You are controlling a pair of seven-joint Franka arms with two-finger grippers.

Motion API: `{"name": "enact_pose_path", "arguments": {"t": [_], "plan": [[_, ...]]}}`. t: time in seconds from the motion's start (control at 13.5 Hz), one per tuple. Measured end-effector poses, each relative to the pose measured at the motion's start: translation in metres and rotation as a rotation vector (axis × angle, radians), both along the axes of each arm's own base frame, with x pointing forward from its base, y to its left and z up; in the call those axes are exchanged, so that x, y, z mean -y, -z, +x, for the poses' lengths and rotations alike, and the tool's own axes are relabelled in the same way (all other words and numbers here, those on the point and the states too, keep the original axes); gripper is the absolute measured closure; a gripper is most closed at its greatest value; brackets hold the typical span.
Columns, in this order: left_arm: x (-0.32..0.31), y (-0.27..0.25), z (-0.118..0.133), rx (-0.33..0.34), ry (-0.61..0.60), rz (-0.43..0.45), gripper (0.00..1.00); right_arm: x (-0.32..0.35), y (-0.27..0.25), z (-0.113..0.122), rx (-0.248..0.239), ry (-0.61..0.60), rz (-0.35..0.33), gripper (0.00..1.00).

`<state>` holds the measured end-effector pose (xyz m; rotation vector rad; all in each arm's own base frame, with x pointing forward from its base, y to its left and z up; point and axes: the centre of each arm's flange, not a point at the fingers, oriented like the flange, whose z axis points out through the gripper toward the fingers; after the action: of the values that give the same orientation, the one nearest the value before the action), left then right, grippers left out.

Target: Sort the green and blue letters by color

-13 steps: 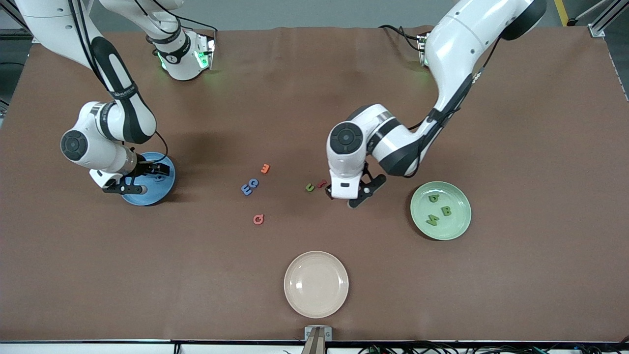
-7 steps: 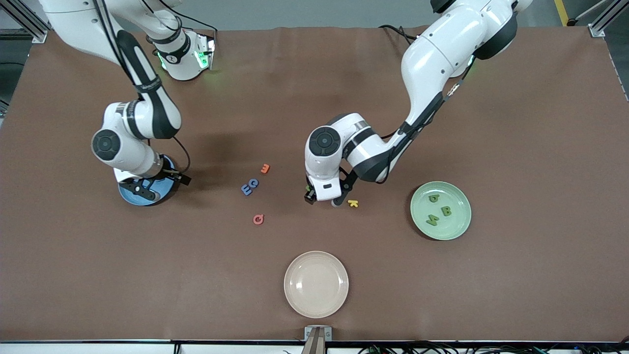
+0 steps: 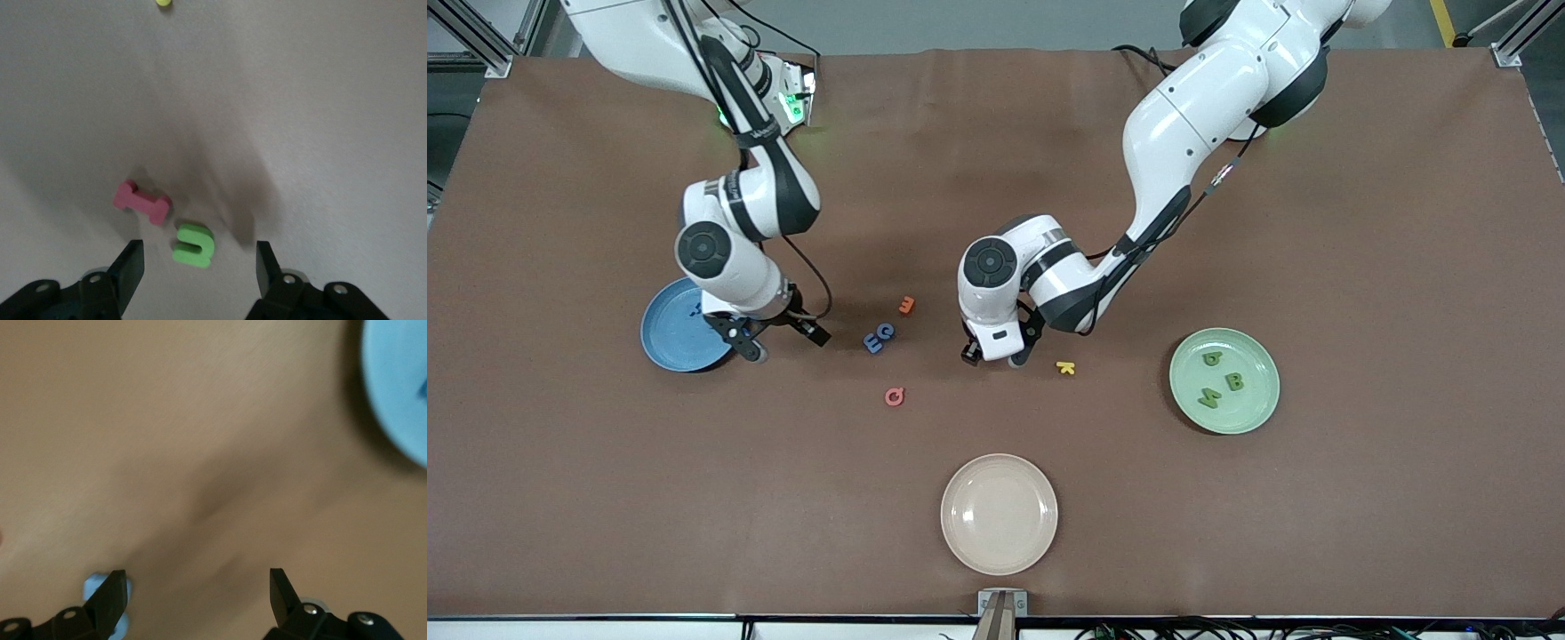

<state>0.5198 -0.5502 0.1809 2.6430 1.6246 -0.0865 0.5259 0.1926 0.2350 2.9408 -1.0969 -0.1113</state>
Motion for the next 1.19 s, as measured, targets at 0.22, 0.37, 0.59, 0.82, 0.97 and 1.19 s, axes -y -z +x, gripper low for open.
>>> {"name": "enact_pose_path", "arguments": {"t": [0.22,0.37,0.59,0.82,0.97,1.19], "plan": [[-0.002,0.006,-0.001,-0.002,0.001,0.017,0.28,-0.032,0.012,0.001,-0.007,0.020,0.011,0.06],[0.000,0.011,-0.003,0.001,0.006,0.024,0.34,-0.049,0.021,0.001,-0.008,0.034,0.010,0.06],[0.003,0.010,-0.005,0.007,0.012,0.027,0.41,-0.064,0.028,0.007,-0.004,0.038,0.009,0.06],[0.005,0.005,-0.003,0.015,0.014,0.021,0.69,-0.074,0.035,0.014,0.000,0.048,0.007,0.07],[0.003,0.005,0.000,0.018,0.012,0.021,0.71,-0.077,0.042,0.019,0.002,0.047,0.005,0.08],[-0.008,-0.032,0.025,0.064,-0.012,-0.003,0.71,-0.083,0.054,0.020,0.006,0.041,0.001,0.16]]}}
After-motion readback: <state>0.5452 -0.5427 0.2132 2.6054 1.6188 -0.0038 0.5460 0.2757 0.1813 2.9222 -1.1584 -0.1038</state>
